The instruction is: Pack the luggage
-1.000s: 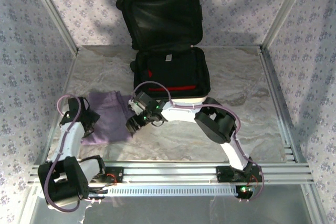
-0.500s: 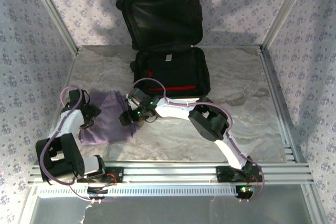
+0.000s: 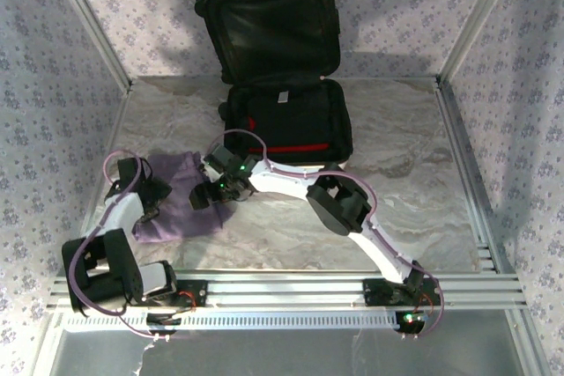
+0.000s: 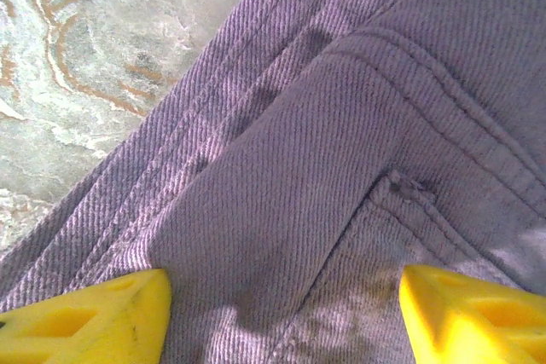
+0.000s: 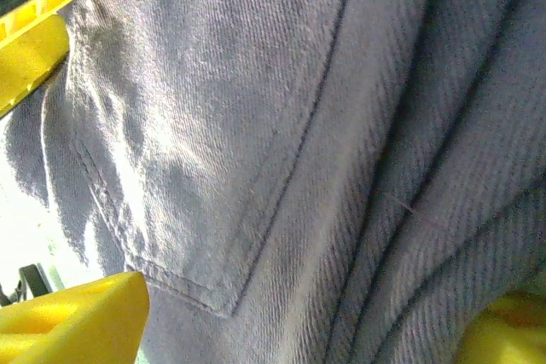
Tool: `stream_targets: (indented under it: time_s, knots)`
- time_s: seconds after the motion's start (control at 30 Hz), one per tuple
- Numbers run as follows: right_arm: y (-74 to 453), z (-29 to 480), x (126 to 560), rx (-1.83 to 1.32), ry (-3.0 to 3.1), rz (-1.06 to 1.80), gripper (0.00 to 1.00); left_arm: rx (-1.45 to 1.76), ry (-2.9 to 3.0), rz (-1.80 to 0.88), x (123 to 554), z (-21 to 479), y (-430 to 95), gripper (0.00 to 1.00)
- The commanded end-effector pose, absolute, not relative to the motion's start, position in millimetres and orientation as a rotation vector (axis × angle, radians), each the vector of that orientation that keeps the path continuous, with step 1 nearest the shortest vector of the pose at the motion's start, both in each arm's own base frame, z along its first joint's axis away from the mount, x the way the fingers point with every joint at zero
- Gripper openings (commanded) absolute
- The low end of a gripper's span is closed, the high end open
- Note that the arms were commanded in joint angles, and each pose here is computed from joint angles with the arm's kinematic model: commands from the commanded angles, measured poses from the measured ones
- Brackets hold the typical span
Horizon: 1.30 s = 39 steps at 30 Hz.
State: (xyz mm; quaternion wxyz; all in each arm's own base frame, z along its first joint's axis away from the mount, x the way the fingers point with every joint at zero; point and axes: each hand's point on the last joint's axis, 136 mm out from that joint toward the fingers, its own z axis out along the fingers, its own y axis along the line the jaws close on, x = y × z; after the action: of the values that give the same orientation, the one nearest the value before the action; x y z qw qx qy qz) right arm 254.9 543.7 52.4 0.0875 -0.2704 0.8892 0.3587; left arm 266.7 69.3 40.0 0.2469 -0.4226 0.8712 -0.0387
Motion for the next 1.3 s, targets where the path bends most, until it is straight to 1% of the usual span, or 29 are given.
stream_targets:
  time_s: [0.0, 0.33, 0.43, 0.5, 0.57, 0.7, 0.77, 0.83, 0.97, 1.1, 1.27]
  knots:
    - [556, 40, 243, -0.835, 2.687, 1.109, 0.81, -1.208, 2.418, -0.161, 248, 27, 58, 0.72]
    - [584, 42, 238, -0.843, 2.677, 1.156, 0.8, -1.194, 2.466, -0.264, 251, 21, 44, 0.71]
    - [588, 40, 237, -0.843, 2.678, 1.152, 0.77, -1.185, 2.469, -0.281, 252, 21, 42, 0.71]
    - [588, 37, 238, -0.838, 2.682, 1.147, 0.71, -1.182, 2.468, -0.289, 252, 21, 41, 0.7]
    - [586, 35, 240, -0.83, 2.687, 1.136, 0.62, -1.181, 2.466, -0.291, 252, 21, 41, 0.7]
    - [582, 35, 248, -0.822, 2.68, 1.131, 0.36, -1.178, 2.463, -0.29, 251, 22, 41, 0.7]
    - [581, 38, 253, -0.828, 2.665, 1.131, 0.28, -1.177, 2.461, -0.288, 251, 22, 41, 0.7]
    - [583, 44, 256, -0.852, 2.636, 1.151, 0.24, -1.177, 2.453, -0.285, 251, 25, 41, 0.7]
    - [586, 64, 264, -0.931, 2.554, 1.179, 0.11, -1.172, 2.407, -0.301, 251, 36, 41, 0.7]
    - [588, 93, 271, -1.023, 2.456, 1.155, 0.05, -1.162, 2.331, -0.312, 251, 63, 43, 0.7]
    - [586, 124, 283, -1.085, 2.362, 1.14, 0.01, -1.151, 2.244, -0.267, 245, 102, 50, 0.7]
